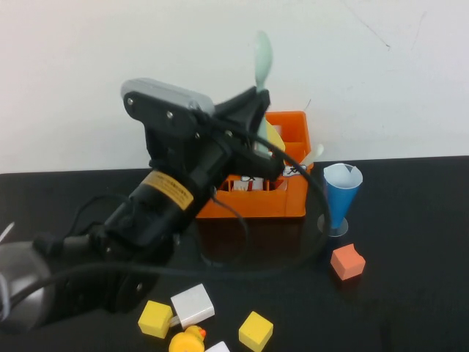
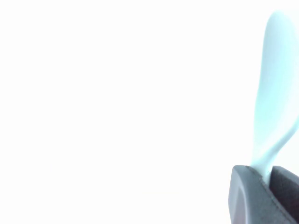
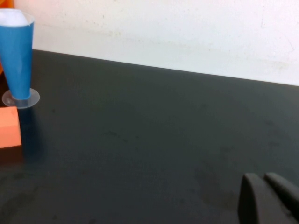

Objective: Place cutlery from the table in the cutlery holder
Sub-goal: Place the spoon on the box

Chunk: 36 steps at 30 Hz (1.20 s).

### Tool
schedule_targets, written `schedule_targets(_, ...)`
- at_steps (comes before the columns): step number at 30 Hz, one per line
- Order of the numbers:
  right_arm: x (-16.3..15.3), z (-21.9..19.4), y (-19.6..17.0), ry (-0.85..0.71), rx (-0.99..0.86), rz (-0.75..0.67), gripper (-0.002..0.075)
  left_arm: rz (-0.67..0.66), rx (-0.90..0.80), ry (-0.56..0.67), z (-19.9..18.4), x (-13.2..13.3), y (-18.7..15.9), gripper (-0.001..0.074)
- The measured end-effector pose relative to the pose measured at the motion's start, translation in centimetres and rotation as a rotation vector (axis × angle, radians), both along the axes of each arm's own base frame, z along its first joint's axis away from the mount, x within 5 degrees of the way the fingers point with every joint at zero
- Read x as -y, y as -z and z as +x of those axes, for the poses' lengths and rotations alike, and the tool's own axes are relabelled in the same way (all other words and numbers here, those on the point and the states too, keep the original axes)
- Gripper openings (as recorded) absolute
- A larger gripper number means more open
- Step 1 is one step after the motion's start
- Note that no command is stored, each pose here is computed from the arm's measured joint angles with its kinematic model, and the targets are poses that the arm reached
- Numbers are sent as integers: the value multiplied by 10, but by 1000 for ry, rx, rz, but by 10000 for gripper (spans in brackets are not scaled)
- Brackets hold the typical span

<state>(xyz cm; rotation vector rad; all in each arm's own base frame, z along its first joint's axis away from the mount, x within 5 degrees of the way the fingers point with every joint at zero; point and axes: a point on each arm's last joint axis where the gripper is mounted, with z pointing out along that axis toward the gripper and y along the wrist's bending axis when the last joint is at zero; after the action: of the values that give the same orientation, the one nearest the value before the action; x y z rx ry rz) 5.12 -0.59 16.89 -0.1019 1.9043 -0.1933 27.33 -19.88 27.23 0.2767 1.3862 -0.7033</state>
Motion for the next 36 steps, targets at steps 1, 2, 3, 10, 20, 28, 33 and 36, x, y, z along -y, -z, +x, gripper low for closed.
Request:
schedule_targets(1, 0, 0, 0, 0, 0, 0, -3, -12, 1, -15, 5, -1, 1, 32)
schedule_targets(2, 0, 0, 0, 0, 0, 0, -3, -22, 3, -29, 9, -2, 1, 32)
schedule_targets(3, 0, 0, 0, 0, 0, 0, -3, -30, 5, -38, 12, -2, 2, 32)
schedule_targets(10, 0, 0, 0, 0, 0, 0, -3, -68, -3, -77, 41, 4, 7, 32)
schedule_targets(20, 0, 0, 0, 0, 0, 0, -3, -20, -46, -107, 92, 15, 29, 32)
schedule_targets(28, 0, 0, 0, 0, 0, 0, -3, 28, -65, -167, 112, -15, 35, 32)
schedule_targets(33, 0, 0, 0, 0, 0, 0, -3, 37, -75, -179, 120, -32, 36, 32)
schedule_targets(36, 0, 0, 0, 0, 0, 0, -3, 45, -88, -180, 123, -37, 40, 32)
